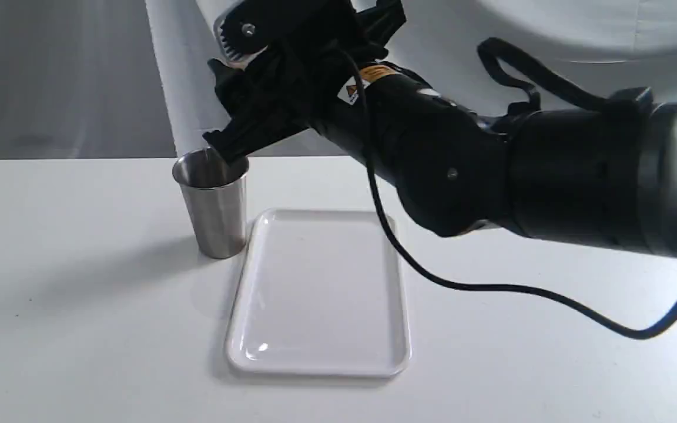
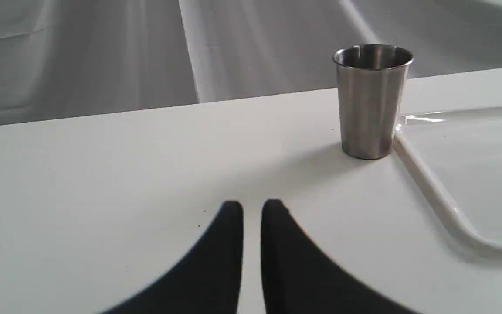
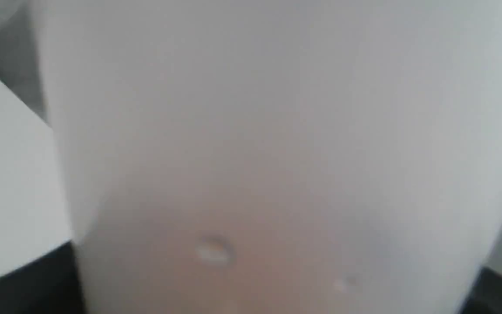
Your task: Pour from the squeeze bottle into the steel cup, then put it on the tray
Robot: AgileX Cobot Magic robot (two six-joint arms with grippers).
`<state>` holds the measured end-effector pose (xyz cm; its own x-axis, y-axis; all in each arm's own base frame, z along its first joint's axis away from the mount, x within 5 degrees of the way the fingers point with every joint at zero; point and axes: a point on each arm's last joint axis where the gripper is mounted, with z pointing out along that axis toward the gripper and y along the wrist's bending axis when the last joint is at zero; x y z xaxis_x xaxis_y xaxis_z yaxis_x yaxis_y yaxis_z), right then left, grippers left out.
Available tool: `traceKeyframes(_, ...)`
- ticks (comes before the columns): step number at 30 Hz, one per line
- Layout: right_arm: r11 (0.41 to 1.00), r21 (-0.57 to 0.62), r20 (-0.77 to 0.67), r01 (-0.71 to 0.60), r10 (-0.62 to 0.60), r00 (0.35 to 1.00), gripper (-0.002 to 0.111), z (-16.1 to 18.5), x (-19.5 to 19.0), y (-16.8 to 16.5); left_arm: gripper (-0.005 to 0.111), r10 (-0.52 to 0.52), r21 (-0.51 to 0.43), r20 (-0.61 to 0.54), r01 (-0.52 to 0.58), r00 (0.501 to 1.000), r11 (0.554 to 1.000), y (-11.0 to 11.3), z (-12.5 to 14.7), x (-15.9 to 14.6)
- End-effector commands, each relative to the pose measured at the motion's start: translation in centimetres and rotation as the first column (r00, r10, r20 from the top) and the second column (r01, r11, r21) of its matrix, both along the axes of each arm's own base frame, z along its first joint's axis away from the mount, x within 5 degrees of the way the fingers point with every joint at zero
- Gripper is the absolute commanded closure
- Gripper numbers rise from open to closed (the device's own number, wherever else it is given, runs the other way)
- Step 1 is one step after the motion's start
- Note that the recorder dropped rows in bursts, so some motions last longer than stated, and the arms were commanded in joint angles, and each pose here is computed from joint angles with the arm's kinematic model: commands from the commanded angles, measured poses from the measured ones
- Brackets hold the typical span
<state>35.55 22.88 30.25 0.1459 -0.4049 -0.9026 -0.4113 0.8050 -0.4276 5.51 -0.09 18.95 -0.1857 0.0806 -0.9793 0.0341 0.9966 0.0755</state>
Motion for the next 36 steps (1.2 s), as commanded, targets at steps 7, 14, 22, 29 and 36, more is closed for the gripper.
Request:
traceKeyframes(7,0.997,0.071,-0.068,0.034,-0.029,0.997,0.108,0.3,1.3,-2.7,0.098,0.001,0.003,0.011,-0.001,1.000,1.000,0.0,0.0,0.0)
traceKeyframes(14,0.977,0.210,-0.139,0.030,0.000,0.990,0.108,0.1,2.2,-4.3,0.098,0.001,0.003,0.011,-0.001,1.000,1.000,0.0,0.0,0.0)
traceKeyframes(22,0.996,0.056,-0.218,0.069,-0.055,0.974,0.108,-1.6,3.5,-7.0,0.098,0.001,0.003,0.011,-0.001,1.000,1.000,0.0,0.0,0.0)
traceKeyframes(29,0.992,-0.113,-0.224,0.049,-0.073,0.972,0.108,-2.8,3.9,-7.7,0.098,0.001,0.003,0.011,-0.001,1.000,1.000,0.0,0.0,0.0)
traceKeyframes(36,0.981,-0.192,-0.296,0.038,-0.094,0.951,0.108,-4.8,5.8,-7.1,0.098,0.001,0.003,0.011,-0.001,1.000,1.000,0.0,0.0,0.0)
